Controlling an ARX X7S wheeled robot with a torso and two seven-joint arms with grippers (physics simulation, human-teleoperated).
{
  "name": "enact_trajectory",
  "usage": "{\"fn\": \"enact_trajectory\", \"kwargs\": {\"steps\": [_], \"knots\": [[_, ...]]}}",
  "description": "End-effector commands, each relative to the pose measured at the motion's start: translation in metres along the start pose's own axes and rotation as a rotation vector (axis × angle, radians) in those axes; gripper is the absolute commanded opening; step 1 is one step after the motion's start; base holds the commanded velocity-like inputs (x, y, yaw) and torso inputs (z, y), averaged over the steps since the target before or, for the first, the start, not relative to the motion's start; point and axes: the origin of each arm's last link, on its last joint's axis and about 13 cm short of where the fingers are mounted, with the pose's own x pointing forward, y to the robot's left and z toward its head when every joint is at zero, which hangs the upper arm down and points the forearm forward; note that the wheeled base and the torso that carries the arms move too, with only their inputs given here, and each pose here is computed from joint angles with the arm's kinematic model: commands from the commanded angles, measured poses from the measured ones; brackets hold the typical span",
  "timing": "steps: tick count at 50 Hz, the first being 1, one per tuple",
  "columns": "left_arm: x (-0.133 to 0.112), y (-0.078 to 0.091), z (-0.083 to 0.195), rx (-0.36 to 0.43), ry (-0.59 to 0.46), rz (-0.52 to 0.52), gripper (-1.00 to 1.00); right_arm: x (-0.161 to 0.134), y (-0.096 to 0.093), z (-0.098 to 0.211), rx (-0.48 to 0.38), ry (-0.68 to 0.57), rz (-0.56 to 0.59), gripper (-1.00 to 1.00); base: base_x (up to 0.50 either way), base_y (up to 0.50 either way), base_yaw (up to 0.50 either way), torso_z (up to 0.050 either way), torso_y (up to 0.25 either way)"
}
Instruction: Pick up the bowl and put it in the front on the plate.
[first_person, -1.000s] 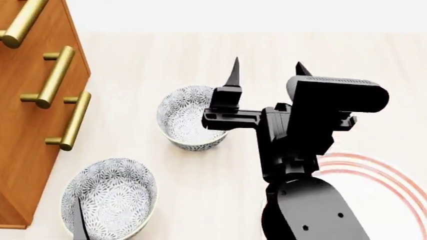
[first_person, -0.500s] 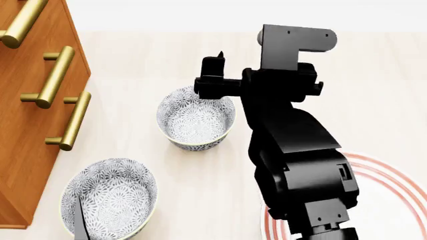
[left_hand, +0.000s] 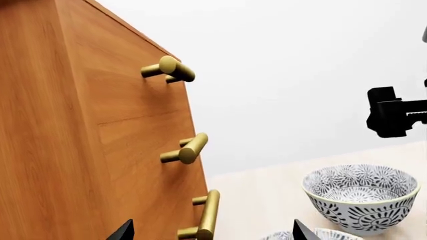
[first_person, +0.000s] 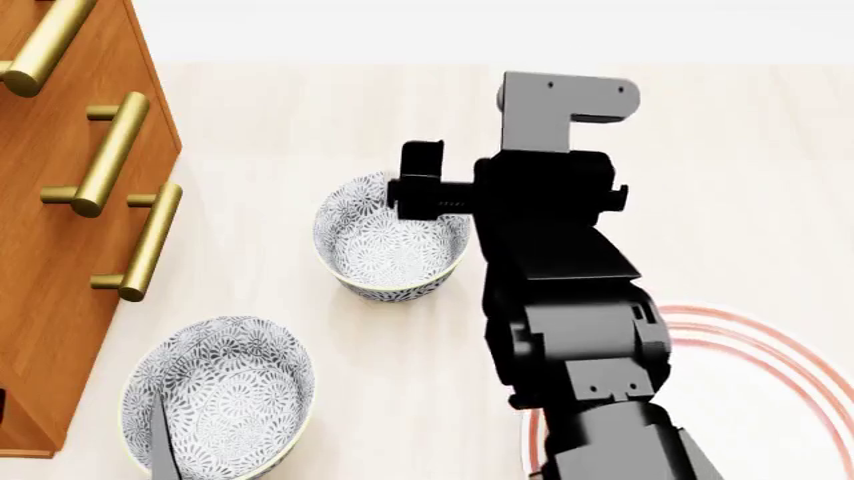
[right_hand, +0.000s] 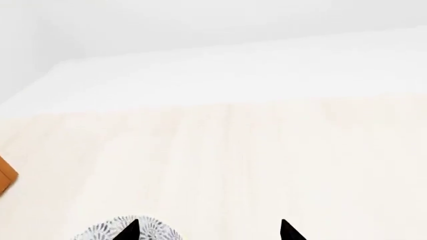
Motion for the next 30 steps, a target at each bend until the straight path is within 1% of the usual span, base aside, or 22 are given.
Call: {"fn": "enact_trajectory", "kwargs": {"steps": [1, 8, 15, 22, 26, 30], "knots": [[0.002, 0.001, -0.001, -0.005, -0.006, 0.013, 1.0, 0.002, 0.009, -0.005, 0.017, 0.026, 0.026, 1.0, 0.0, 0.0, 0.0, 0.0, 0.0], [0.001, 0.0, -0.002, -0.008, 0.002, 0.011, 1.0, 0.001, 0.011, -0.012, 0.019, 0.045, 0.033, 1.0, 0.0, 0.0, 0.0, 0.0, 0.0], [0.002, 0.0, -0.003, -0.011, 0.013, 0.01, 1.0, -0.001, 0.014, -0.015, 0.041, 0.062, 0.04, 1.0, 0.0, 0.0, 0.0, 0.0, 0.0], [0.002, 0.0, -0.003, -0.013, 0.018, 0.008, 1.0, -0.001, 0.013, -0.019, 0.043, 0.074, 0.039, 1.0, 0.0, 0.0, 0.0, 0.0, 0.0], [0.001, 0.0, -0.004, -0.013, 0.021, 0.006, 1.0, 0.001, 0.011, -0.01, 0.083, 0.072, 0.029, 1.0, 0.0, 0.0, 0.0, 0.0, 0.0], [0.001, 0.0, -0.004, -0.014, 0.026, 0.005, 1.0, 0.0, 0.011, -0.009, 0.107, 0.083, 0.028, 1.0, 0.0, 0.0, 0.0, 0.0, 0.0]]}}
